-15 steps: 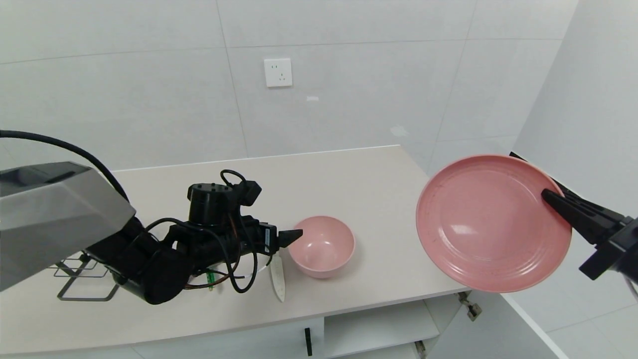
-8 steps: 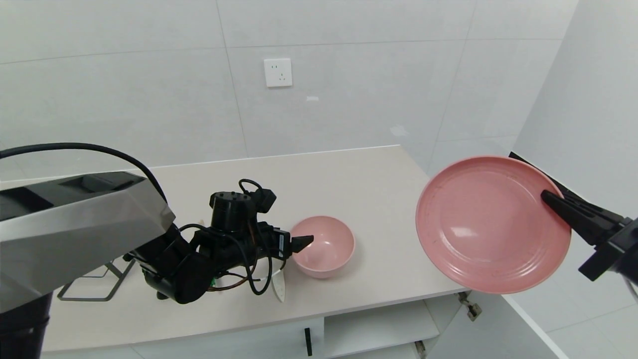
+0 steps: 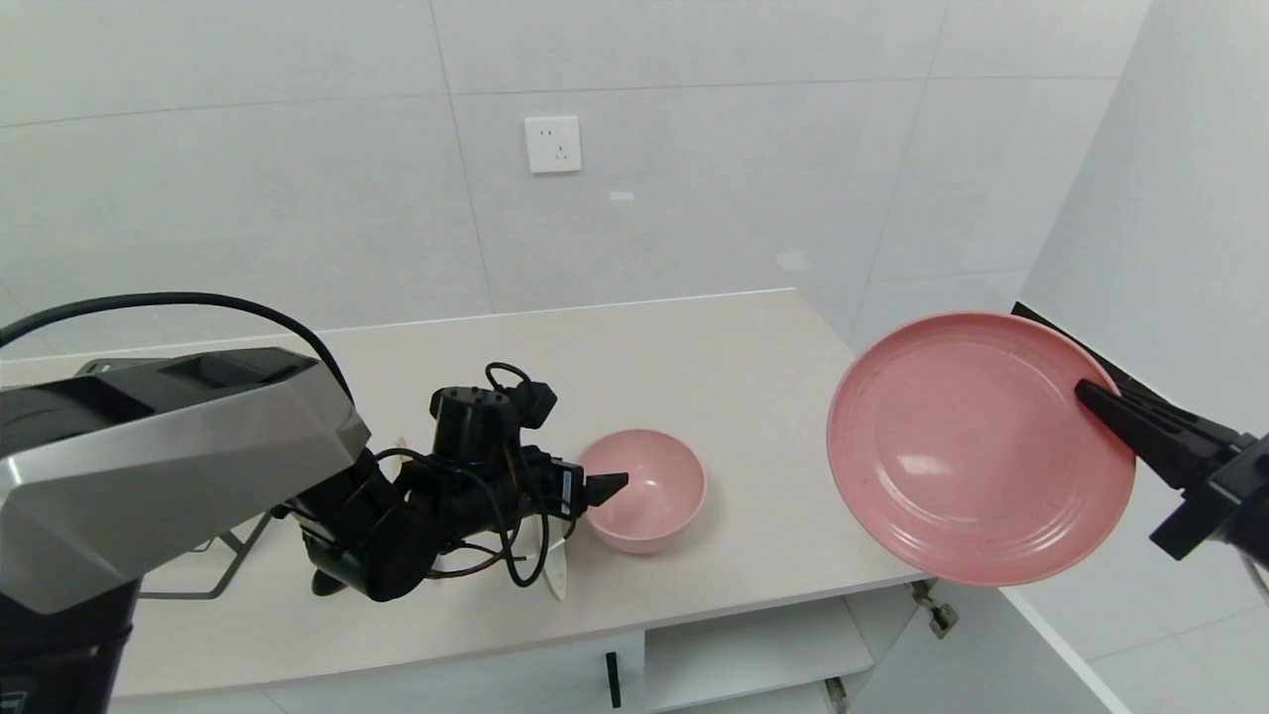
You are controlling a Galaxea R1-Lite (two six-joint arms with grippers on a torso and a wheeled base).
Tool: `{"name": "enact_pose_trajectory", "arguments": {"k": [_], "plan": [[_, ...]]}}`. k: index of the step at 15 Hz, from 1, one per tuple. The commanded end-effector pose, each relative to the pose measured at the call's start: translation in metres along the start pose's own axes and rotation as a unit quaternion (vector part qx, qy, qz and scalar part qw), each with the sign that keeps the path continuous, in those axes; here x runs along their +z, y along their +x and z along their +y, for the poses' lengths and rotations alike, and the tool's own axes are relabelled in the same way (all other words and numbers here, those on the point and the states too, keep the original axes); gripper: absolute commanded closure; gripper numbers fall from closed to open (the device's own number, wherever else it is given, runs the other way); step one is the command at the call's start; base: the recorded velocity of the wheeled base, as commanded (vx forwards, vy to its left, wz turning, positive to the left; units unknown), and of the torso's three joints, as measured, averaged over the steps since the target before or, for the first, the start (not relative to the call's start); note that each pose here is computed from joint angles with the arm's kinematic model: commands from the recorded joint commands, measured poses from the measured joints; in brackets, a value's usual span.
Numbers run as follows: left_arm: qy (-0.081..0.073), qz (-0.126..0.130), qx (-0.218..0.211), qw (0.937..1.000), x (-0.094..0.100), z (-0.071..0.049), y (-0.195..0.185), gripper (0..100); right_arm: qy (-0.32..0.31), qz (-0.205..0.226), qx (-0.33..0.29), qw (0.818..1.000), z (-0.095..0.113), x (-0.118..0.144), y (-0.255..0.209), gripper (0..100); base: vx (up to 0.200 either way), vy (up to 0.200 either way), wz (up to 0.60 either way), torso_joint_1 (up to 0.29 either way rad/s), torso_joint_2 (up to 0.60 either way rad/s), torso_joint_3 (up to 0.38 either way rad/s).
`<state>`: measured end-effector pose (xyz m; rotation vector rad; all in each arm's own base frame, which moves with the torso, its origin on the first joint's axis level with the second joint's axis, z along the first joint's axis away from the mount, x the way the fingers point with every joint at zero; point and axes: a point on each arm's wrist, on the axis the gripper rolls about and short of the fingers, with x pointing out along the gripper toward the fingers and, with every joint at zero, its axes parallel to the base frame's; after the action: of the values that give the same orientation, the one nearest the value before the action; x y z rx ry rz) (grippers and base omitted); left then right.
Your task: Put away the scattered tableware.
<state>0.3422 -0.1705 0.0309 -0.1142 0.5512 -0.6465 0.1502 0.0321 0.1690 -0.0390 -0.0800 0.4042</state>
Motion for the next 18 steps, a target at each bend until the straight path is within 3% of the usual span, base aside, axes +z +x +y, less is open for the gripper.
{"name": "enact_pose_trajectory", "arguments": {"k": [1,6,7,12,15,18], "plan": [[0.001,0.005,-0.003,1.0,-0.004,-0.002,0.006,0,0.0,0.001,0.0,1.0,0.0,0.0,0.0,100,0.0,0.0,0.0,0.0,0.0,0.0],[0.002,0.012,-0.006,0.9999,-0.009,-0.004,0.01,0,0.0,0.001,0.0,1.0,0.0,-0.001,0.0,100,0.0,0.0,0.0,0.0,0.0,0.0],[0.001,0.013,-0.006,0.9999,-0.009,-0.003,0.01,100,0.0,0.001,0.0,1.0,0.0,-0.001,0.0,100,0.0,0.0,0.0,0.0,0.0,0.0],[0.002,0.016,0.006,0.9999,-0.013,-0.004,0.011,100,0.0,0.001,0.0,1.0,0.0,0.0,0.0,100,0.0,0.0,0.0,0.0,0.0,0.0],[0.013,-0.042,0.007,0.999,0.01,-0.008,0.0,100,0.0,0.001,0.0,1.0,0.0,0.0,0.0,100,0.0,0.0,0.0,0.0,0.0,0.0],[0.021,-0.076,0.003,0.9969,0.032,-0.016,-0.022,100,0.0,0.0,0.0,1.0,0.0,0.0,-0.001,100,0.0,0.0,0.0,0.0,0.0,0.0]]}}
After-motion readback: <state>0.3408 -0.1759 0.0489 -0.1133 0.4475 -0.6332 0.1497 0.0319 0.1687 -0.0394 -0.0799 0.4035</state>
